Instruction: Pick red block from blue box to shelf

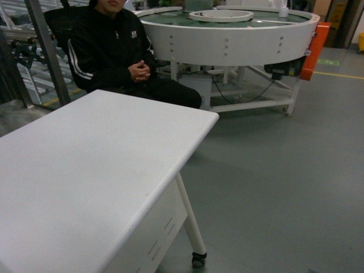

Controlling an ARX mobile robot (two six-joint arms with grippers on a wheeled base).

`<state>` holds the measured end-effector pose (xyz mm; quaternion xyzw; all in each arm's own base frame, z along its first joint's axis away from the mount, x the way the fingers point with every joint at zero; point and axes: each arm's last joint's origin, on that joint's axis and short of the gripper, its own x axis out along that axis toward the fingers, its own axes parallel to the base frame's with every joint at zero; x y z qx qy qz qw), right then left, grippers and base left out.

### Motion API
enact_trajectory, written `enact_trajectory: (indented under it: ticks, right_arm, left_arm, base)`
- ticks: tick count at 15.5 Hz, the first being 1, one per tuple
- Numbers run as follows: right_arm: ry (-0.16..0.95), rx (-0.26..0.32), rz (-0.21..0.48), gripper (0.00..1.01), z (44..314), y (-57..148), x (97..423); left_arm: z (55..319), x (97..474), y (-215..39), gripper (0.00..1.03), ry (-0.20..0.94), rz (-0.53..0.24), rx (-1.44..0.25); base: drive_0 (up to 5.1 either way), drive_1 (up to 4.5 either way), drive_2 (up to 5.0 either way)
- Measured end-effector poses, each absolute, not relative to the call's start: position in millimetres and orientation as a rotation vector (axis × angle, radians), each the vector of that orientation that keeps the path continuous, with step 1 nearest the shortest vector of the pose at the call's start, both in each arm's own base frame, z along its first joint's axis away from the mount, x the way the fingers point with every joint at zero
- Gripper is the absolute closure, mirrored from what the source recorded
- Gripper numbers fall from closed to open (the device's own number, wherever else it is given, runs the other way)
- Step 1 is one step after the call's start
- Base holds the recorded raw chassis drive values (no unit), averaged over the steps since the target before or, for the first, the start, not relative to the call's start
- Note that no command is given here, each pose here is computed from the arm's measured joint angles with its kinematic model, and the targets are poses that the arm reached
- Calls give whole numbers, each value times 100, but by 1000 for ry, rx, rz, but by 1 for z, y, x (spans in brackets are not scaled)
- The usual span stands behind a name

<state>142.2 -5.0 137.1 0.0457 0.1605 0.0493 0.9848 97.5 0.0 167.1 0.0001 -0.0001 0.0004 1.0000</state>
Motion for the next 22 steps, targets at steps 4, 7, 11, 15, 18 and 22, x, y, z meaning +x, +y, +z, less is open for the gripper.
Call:
enact_trajectory:
  ticks: [4,7,11,15,18,22]
  right_arm:
    - [323,91,99,75,137,-5,142]
    - [323,91,99,75,137,-5,142]
    - [323,92,99,75,137,-5,142]
    - [323,92,99,75,137,-5,142]
    - [323,92,99,75,137,-5,142]
    - [324,92,99,75,137,-5,142]
  left_arm:
    - [167,97,0,5,0,1,0]
    - [167,97,0,5,0,0,0]
    - [167,97,0,5,0,1,0]
    - [167,97,0,5,0,0,0]
    - [167,97,0,5,0,0,0]
    - [167,97,0,5,2,0,0]
  base:
    - [-150,-150,-150]
    - [-150,-150,-150]
    - [-150,-150,-150]
    - [-150,-150,-150]
    - [-150,-150,-150]
    - [-150,-150,-150]
